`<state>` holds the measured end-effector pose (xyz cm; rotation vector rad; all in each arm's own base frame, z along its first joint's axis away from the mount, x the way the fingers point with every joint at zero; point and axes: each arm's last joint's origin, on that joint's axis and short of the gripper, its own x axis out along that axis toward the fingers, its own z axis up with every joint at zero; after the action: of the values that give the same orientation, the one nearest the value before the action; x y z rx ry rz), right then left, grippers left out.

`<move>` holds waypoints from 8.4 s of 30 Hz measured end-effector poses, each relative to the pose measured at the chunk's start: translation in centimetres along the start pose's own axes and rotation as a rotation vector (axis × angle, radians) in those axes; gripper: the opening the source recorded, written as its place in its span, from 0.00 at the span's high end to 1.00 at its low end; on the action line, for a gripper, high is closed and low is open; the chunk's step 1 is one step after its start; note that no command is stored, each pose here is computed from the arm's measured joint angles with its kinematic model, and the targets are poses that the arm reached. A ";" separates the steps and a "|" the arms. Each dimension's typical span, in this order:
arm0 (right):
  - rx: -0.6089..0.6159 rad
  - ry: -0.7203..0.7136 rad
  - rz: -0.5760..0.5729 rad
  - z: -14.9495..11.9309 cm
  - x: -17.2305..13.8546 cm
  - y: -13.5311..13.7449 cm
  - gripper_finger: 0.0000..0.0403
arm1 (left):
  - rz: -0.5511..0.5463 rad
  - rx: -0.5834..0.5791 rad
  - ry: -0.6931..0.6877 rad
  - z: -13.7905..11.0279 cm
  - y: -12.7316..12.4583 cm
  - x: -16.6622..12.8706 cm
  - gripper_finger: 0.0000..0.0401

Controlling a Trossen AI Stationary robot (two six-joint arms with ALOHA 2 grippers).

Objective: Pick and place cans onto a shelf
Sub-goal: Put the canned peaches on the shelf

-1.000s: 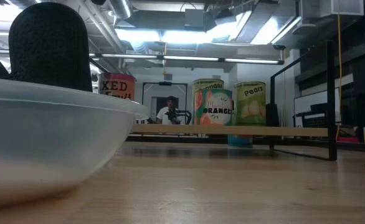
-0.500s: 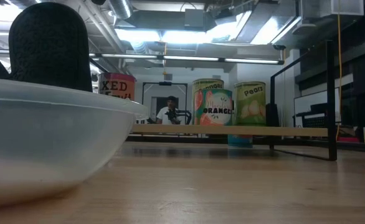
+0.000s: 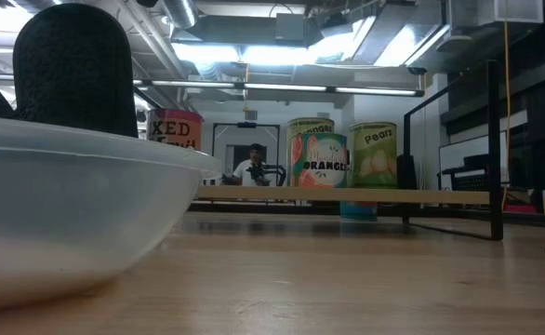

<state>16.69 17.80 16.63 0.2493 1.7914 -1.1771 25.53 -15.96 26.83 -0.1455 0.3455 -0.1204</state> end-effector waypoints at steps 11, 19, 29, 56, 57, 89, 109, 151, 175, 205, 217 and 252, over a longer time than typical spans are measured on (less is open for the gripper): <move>-0.056 0.002 0.040 -0.3 -2.1 -0.2 0.96 | 0.000 0.000 0.000 0.0 0.0 0.0 0.83; -0.126 0.004 0.208 -0.8 -6.9 -0.6 0.96 | 0.000 0.000 0.000 0.0 0.0 0.0 0.83; -0.250 0.064 0.514 0.6 -13.7 -3.4 0.97 | 0.000 0.000 0.000 0.0 0.0 0.0 0.83; -0.351 0.255 0.959 11.7 -13.4 -1.2 0.97 | 0.000 0.000 0.000 0.0 0.0 0.0 0.83; -0.352 0.278 0.954 11.7 -12.9 -0.9 0.97 | 0.000 0.000 0.000 0.0 0.0 0.0 0.83; -0.327 0.568 0.870 11.3 -6.7 0.9 0.95 | 0.000 0.000 0.000 0.0 0.0 0.0 0.83; -0.332 0.494 0.876 11.5 -6.7 1.1 0.93 | 0.000 0.000 0.000 0.0 0.0 0.0 0.83; -0.395 -0.147 0.935 6.0 -10.6 -7.1 0.93 | -0.096 -0.110 -0.227 2.6 -0.2 -0.1 0.83; -0.490 -0.604 0.723 0.4 -7.4 -7.5 0.93 | -0.126 0.169 -0.344 9.6 -2.8 12.5 0.63; -0.476 -0.572 1.068 0.1 -0.5 -1.3 0.93 | 0.013 0.405 0.106 2.2 -2.4 24.1 0.64; -0.507 -0.579 1.226 -1.2 -1.6 -0.9 0.93 | 0.061 0.418 0.119 1.9 -2.7 23.9 0.64; -0.515 -0.698 1.408 -1.3 -2.0 4.9 0.93 | 0.040 0.412 0.187 0.6 -4.9 23.0 0.64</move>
<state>20.00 21.97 15.35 0.5639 0.8260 0.2223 46.79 -23.96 20.59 0.2821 0.5026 -0.1642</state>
